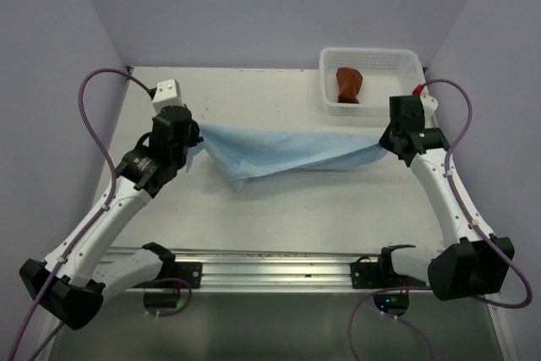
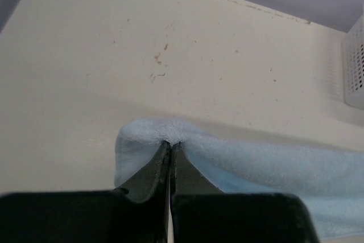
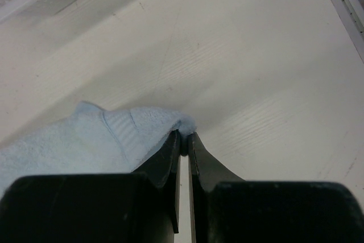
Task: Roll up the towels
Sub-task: Flatten the towel
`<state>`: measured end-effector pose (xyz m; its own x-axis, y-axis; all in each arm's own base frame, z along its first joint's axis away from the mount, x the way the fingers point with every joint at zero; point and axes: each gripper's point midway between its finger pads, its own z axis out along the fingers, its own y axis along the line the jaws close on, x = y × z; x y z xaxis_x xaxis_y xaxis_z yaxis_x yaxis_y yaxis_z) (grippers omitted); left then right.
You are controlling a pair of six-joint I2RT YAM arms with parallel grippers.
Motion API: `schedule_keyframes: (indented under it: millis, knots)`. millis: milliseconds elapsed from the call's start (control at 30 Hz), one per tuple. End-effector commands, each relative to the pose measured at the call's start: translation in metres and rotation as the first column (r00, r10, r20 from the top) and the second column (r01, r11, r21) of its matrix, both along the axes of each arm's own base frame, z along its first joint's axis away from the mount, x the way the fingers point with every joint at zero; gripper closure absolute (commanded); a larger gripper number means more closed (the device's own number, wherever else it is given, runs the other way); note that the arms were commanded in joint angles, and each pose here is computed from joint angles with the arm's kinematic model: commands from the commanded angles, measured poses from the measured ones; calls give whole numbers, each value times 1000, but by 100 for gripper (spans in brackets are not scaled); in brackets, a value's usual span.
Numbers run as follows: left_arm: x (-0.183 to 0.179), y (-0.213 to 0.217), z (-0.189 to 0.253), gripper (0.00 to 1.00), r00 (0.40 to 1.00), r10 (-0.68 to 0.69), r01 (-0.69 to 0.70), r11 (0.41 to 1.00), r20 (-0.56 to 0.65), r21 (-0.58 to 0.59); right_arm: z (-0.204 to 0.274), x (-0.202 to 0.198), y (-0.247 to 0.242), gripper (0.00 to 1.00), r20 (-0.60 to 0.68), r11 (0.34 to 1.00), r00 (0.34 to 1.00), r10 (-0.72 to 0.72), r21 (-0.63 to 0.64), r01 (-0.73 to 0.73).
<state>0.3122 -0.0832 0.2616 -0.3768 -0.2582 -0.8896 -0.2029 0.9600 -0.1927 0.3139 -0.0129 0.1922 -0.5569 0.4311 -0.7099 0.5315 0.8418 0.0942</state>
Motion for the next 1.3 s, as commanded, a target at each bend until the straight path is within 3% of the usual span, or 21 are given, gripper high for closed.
schedule_keyframes:
  millis: [0,200,400,600,767,900,1033,1100,1133,1267]
  knots:
    - [4,17,55,100,990,57,-61,998,127,24,24,6,0,100,61,1000,998,-10,17,9]
    - [-6,23,71,100,984,50,-54,998,170,14,44,1,22,100,157,990,985,72,107,-90]
    - [-26,37,80,100,974,71,-71,997,216,-8,72,-12,51,100,290,954,931,220,137,-268]
    - [-39,50,94,100,961,93,-95,995,260,-2,79,-28,45,100,307,963,935,177,143,-229]
    - [-3,12,59,100,987,-43,33,997,156,69,42,-30,41,100,208,971,970,126,174,-164]
    - [38,-25,-13,100,992,-122,123,987,-14,103,13,-29,27,100,124,989,989,75,120,-90]
    - [78,-53,-53,99,986,-151,157,982,-64,102,-3,-21,12,100,85,998,996,30,53,-34]
    - [99,-70,-72,87,978,-180,190,976,-103,102,-8,-16,7,100,59,1000,998,12,27,-13]
    - [106,-74,-78,70,975,-186,199,975,-120,103,-9,-15,6,100,52,1000,999,2,21,-3]
    - [118,-88,-84,43,962,-227,242,966,-153,89,-8,-6,-8,100,50,998,998,-45,-37,47]
